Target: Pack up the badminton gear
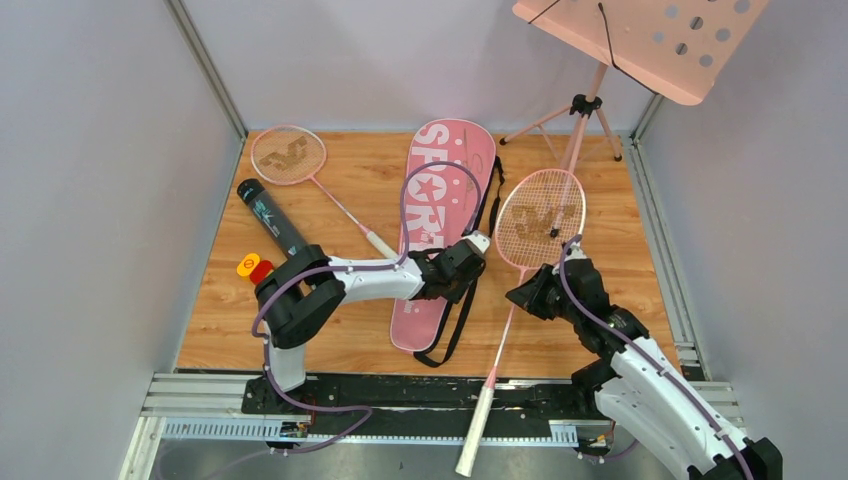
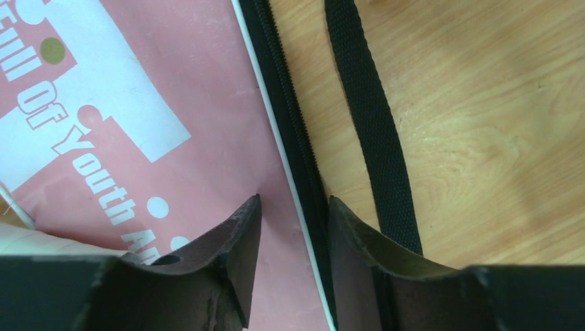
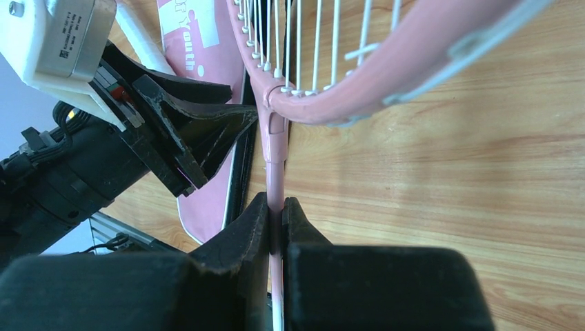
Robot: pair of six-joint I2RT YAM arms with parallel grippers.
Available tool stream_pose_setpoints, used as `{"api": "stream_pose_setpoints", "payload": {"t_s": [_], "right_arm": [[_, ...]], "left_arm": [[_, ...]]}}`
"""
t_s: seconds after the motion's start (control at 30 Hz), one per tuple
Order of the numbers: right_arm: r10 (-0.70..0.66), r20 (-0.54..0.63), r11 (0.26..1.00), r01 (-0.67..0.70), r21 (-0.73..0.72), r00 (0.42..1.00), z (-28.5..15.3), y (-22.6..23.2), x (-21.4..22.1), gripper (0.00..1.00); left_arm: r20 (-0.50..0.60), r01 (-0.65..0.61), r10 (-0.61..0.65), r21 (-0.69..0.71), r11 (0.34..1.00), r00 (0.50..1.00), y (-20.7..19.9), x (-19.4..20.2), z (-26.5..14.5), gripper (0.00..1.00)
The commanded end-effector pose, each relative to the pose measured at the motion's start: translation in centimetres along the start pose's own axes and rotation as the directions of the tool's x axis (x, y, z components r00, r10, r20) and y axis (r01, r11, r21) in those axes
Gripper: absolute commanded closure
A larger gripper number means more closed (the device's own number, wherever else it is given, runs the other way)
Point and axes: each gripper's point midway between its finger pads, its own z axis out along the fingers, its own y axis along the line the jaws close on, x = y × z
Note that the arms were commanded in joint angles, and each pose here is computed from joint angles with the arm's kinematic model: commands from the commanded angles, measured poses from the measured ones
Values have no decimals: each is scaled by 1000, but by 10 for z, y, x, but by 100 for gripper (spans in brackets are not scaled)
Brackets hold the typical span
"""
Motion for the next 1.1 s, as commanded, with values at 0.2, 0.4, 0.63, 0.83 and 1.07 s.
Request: {"api": "stream_pose_setpoints", "payload": {"t_s": [0.2, 0.4, 0.63, 0.83, 1.07], "right_arm": [[1, -15, 995, -3, -96, 1000, 2, 18, 1, 100], [9, -80, 995, -18, -103, 997, 8, 19, 12, 100], [49, -112, 997, -56, -61, 993, 19, 11, 18, 100], [71, -170, 990, -91, -111, 983, 24, 19, 28, 100], [84, -241, 982, -122, -146, 967, 26, 25, 39, 100]], "left_arm": [[60, 13, -13, 10, 1000, 998, -6, -16, -11, 97], [140, 96, -104, 60, 994, 985, -8, -30, -31, 100], [198, 139, -150, 66, 988, 969, -2, -41, -49, 100], [218, 156, -172, 87, 984, 961, -4, -46, -54, 100], [255, 159, -180, 103, 982, 950, -2, -48, -60, 100]]}}
